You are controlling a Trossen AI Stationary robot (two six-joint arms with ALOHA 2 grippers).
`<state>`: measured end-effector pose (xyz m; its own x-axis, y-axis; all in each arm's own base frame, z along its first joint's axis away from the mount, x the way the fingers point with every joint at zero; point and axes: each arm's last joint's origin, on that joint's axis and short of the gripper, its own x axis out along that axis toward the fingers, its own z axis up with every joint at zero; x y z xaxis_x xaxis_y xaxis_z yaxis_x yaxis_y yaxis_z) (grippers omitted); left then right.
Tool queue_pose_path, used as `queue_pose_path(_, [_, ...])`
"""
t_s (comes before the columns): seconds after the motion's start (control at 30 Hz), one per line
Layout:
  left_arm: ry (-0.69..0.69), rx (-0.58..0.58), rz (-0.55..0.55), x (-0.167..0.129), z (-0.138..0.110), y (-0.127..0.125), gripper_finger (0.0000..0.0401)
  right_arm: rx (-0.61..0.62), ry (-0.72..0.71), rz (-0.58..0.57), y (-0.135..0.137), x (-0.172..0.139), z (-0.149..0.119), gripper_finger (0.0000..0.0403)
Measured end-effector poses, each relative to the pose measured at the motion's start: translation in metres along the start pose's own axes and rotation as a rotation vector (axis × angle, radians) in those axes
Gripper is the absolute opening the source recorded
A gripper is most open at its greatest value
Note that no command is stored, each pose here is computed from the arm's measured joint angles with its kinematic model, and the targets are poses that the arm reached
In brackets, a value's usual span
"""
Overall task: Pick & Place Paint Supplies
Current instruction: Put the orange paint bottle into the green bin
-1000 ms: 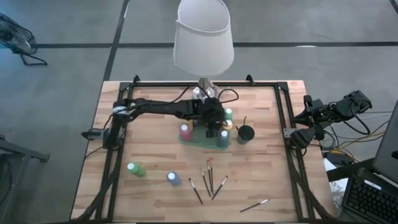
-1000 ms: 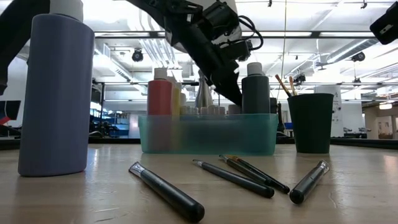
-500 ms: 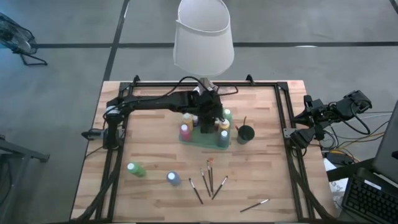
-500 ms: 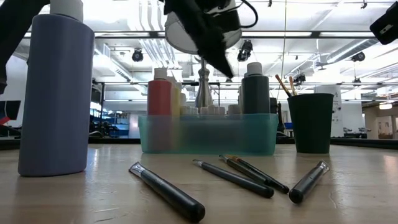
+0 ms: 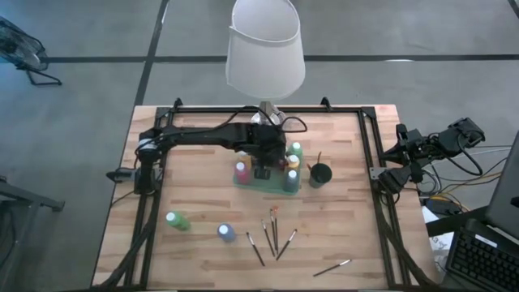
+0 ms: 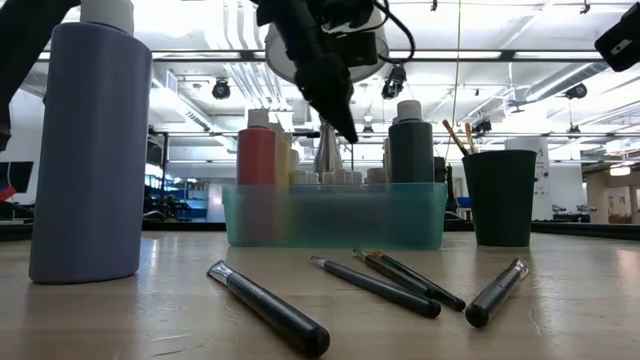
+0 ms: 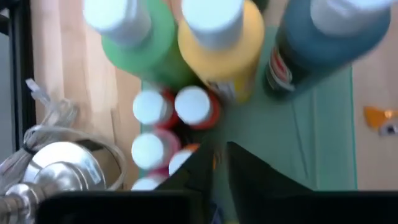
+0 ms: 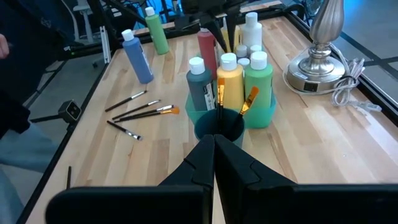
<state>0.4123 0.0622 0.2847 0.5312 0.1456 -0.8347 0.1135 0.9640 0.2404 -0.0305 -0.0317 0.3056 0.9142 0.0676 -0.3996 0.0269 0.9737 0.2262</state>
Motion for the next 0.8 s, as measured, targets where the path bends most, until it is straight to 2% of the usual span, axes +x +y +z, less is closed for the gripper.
queue_pose_path(0.13, [-0.037, -0.012, 0.017, 0.0, 0.003, 0.002, 0.0007, 0.0, 0.0, 0.0, 0.0, 0.0, 0.0, 0.0008])
queue_pose_path(0.33, [-0.059, -0.039, 0.026, 0.006, 0.006, 0.003, 0.0004, 0.0, 0.0, 0.0, 0.0, 0.0, 0.0, 0.0008])
queue_pose_path(0.53, [0.009, -0.039, 0.003, 0.034, -0.002, -0.001, 0.0002, 0.0, 0.0, 0.0, 0.0, 0.0, 0.0, 0.0008])
queue_pose_path(0.8, [0.026, -0.056, 0.015, 0.043, -0.003, -0.002, 0.0001, 0.0, 0.0, 0.0, 0.0, 0.0, 0.0, 0.0008])
